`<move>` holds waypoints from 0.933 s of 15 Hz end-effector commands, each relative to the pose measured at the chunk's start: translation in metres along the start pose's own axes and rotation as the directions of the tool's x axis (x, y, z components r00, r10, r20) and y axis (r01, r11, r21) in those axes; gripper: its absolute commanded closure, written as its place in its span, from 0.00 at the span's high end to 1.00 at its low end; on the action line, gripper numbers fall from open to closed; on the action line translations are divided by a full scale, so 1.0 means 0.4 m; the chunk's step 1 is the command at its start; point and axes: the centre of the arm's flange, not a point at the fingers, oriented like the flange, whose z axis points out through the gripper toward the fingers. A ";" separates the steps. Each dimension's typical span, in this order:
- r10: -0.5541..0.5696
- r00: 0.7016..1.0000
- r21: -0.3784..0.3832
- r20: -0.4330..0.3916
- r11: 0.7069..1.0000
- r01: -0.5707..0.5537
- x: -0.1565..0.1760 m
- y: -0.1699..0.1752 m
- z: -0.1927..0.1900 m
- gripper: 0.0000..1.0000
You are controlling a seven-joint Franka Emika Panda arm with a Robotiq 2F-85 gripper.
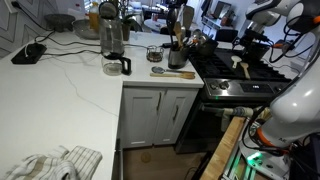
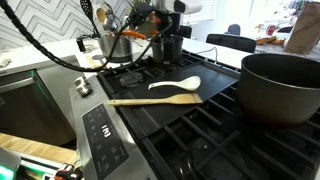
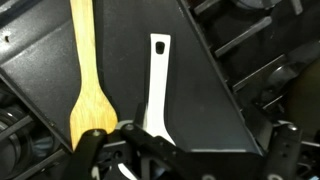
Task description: Pick up the white serving spoon and put it on the black tray on the hob of the stove
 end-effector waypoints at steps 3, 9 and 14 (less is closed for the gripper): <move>-0.095 0.991 0.096 -0.095 0.990 0.104 -0.275 -0.015 -0.035 1.00; -0.211 0.966 0.176 -0.149 0.956 0.236 -0.489 -0.041 -0.063 1.00; -0.416 0.902 0.192 -0.113 0.882 0.430 -0.673 -0.020 -0.038 1.00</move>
